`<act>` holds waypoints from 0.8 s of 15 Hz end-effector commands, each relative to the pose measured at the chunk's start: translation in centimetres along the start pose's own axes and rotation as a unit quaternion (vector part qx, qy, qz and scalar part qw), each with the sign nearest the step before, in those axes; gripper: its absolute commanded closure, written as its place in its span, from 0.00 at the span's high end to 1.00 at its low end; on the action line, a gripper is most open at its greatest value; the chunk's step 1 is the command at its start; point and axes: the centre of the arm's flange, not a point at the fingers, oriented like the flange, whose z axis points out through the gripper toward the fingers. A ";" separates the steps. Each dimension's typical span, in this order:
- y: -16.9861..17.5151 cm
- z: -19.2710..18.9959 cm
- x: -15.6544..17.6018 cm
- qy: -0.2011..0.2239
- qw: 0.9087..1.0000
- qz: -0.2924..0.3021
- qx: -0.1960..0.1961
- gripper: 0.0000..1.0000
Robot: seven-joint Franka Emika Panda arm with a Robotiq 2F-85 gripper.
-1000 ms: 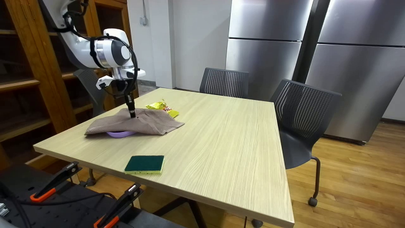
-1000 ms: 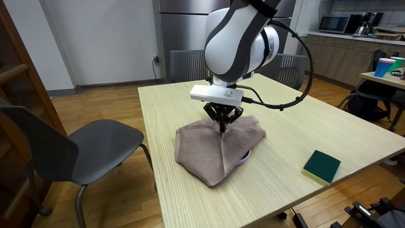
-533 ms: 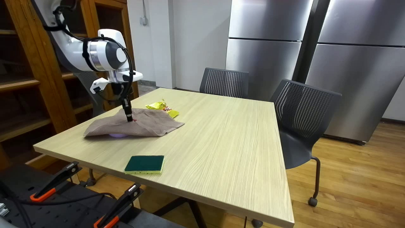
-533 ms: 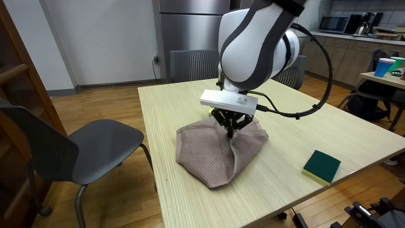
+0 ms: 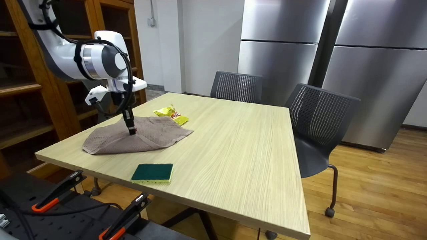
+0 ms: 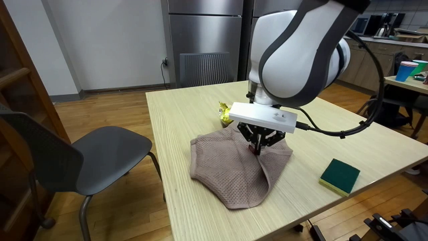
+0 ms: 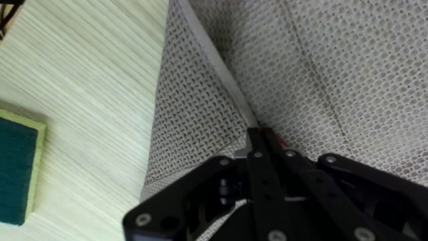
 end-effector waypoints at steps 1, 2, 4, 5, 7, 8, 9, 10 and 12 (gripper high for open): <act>2.5 -1.5 -1.3 0.003 1.000 0.005 0.011 0.01; 2.8 -1.5 -1.5 0.003 1.000 0.005 0.012 0.01; 3.4 -1.5 -1.6 0.004 1.000 0.006 0.012 0.01; 3.6 -1.4 -1.7 0.003 1.000 0.007 0.011 0.01; 4.1 -1.3 -1.7 0.002 1.000 0.010 0.008 0.01; 4.4 -1.2 -1.7 0.001 1.000 0.012 0.006 0.01; 4.6 -1.1 -1.8 0.000 1.000 0.013 0.005 0.01; 4.8 -1.0 -1.8 -0.001 1.000 0.014 0.004 0.01; 5.3 -0.8 -1.8 -0.002 1.000 0.017 0.001 0.01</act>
